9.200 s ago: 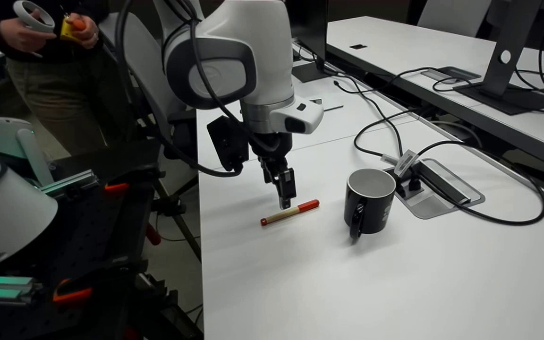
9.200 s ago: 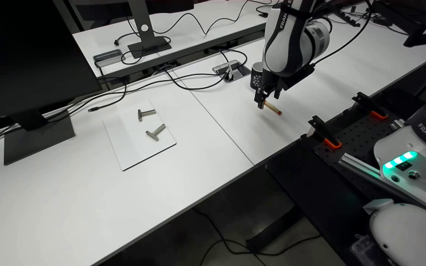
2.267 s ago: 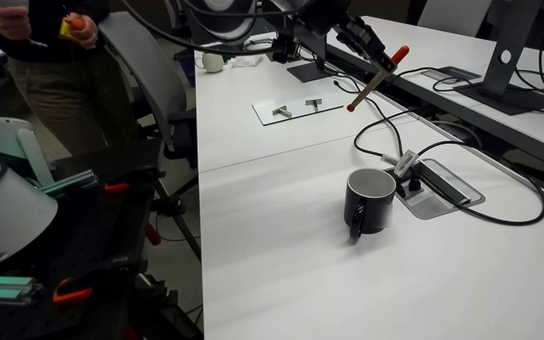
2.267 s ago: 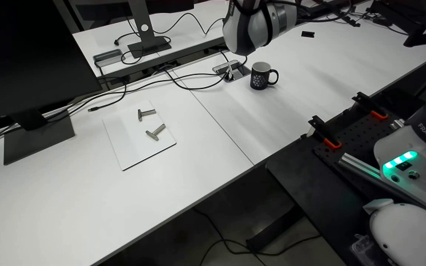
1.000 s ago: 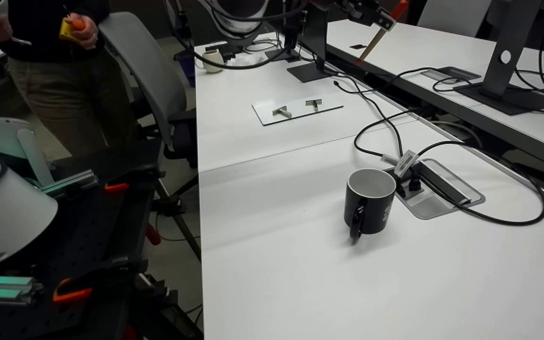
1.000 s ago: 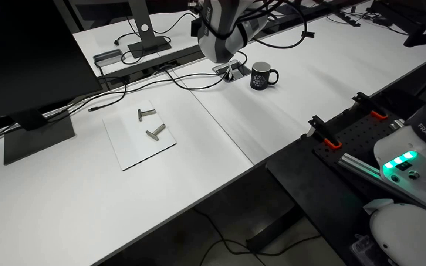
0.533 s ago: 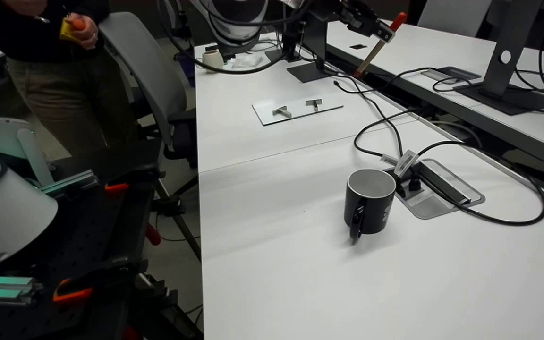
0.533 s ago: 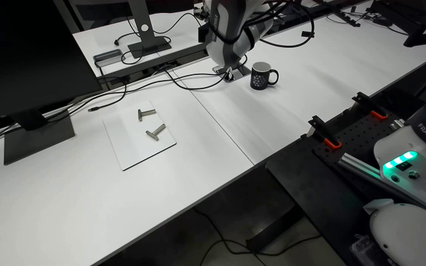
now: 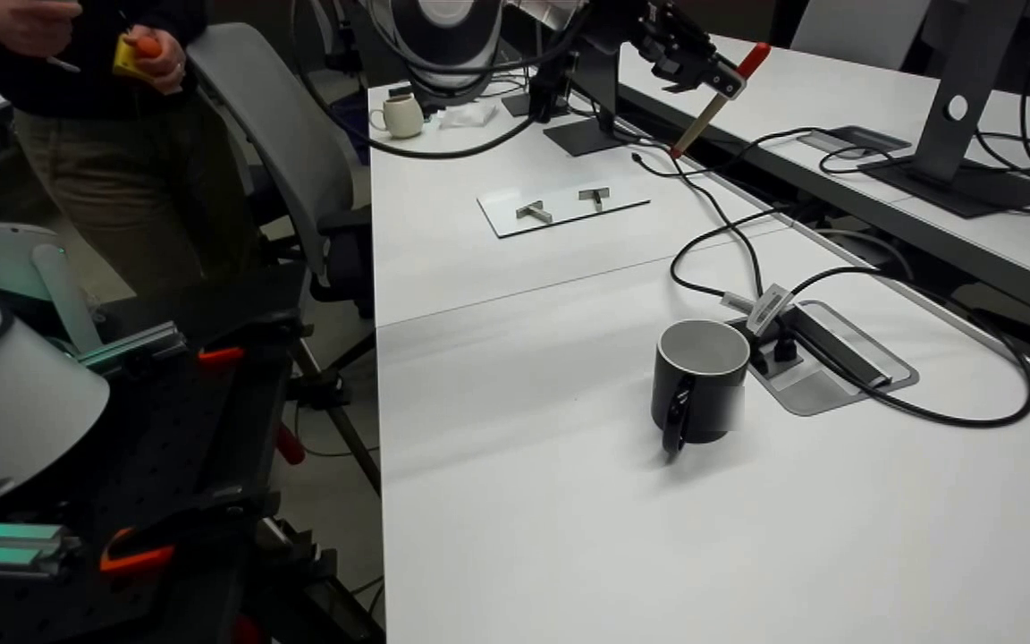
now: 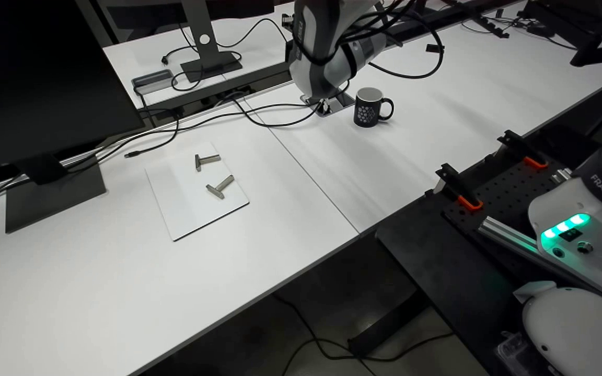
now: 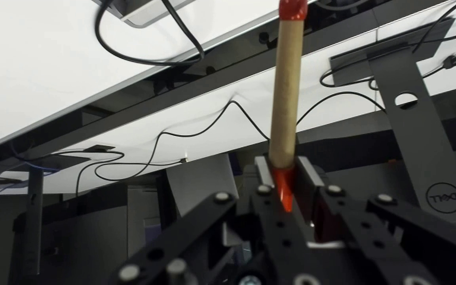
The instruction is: Put the marker in the mug
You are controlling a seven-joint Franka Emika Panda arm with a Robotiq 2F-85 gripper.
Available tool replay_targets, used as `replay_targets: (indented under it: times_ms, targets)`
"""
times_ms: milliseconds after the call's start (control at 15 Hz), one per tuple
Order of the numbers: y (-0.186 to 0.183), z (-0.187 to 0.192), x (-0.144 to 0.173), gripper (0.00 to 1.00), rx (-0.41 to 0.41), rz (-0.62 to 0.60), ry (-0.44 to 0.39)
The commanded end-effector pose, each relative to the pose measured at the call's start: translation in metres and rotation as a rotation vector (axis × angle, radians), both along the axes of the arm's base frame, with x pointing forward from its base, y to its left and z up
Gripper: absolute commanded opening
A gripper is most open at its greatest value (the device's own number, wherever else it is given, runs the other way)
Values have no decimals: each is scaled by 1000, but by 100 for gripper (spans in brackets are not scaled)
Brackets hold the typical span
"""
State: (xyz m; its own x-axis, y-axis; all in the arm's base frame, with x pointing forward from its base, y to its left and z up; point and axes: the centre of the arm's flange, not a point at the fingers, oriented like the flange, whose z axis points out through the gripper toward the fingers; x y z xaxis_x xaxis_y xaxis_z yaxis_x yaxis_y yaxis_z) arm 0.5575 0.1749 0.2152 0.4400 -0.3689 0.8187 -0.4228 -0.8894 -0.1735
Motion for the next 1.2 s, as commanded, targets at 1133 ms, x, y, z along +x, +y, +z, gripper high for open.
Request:
replay_targets:
  times_ms: [1133]
  targets:
    - [-106, -48, -53, 7, -27, -508, -37]
